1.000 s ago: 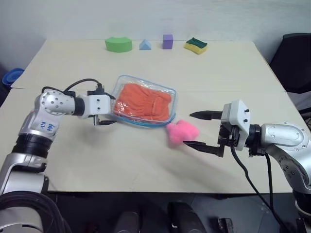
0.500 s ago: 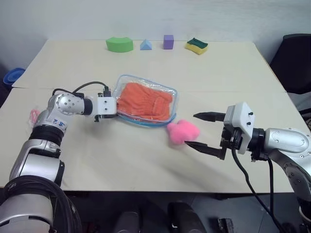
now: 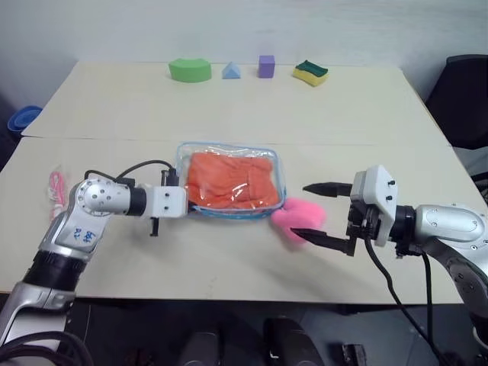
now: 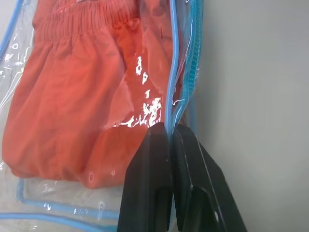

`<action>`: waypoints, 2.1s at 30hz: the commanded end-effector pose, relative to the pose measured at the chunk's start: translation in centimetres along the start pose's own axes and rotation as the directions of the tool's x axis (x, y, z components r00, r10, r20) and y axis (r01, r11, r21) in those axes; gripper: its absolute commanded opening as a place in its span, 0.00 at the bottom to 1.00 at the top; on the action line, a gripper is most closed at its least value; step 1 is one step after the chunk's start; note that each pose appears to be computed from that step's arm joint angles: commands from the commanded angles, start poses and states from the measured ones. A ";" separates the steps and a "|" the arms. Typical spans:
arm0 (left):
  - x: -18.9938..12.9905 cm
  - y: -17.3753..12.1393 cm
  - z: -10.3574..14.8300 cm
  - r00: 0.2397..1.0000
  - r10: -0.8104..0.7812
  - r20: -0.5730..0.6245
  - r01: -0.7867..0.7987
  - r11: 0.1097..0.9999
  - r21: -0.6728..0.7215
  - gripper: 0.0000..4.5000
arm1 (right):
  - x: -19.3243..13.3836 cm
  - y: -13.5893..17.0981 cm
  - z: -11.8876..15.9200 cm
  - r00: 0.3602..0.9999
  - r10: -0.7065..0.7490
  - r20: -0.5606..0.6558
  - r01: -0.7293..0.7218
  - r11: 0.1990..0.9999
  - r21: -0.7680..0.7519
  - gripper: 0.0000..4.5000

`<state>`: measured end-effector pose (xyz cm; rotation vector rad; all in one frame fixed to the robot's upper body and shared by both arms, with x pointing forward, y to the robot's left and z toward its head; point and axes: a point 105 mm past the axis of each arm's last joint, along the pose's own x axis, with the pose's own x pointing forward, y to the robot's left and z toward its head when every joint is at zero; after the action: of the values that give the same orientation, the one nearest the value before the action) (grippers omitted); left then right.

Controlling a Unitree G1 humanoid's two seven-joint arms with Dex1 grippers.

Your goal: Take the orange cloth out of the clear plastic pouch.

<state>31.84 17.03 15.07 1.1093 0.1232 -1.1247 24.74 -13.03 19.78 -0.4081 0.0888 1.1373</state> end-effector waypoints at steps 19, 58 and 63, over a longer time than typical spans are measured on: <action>-3.6 -1.0 3.3 0.980 0.075 0.182 0.000 0.925 -0.379 0.65 | -0.3 -2.6 -6.0 0.989 -0.124 -0.086 0.134 0.983 0.125 1.00; 3.3 -1.2 11.1 0.826 -0.285 0.486 0.399 0.905 -0.147 0.66 | 2.1 4.2 -4.0 0.992 0.094 -0.082 -0.082 0.987 0.136 0.90; 4.7 -1.7 12.5 0.787 -0.364 0.498 0.439 0.898 -0.038 0.66 | 0.5 3.8 -1.5 0.989 0.110 -0.097 -0.105 0.993 0.053 0.90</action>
<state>27.60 4.98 17.04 0.6002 0.0935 -1.6983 22.28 -12.06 15.52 -0.3920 0.2783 1.1900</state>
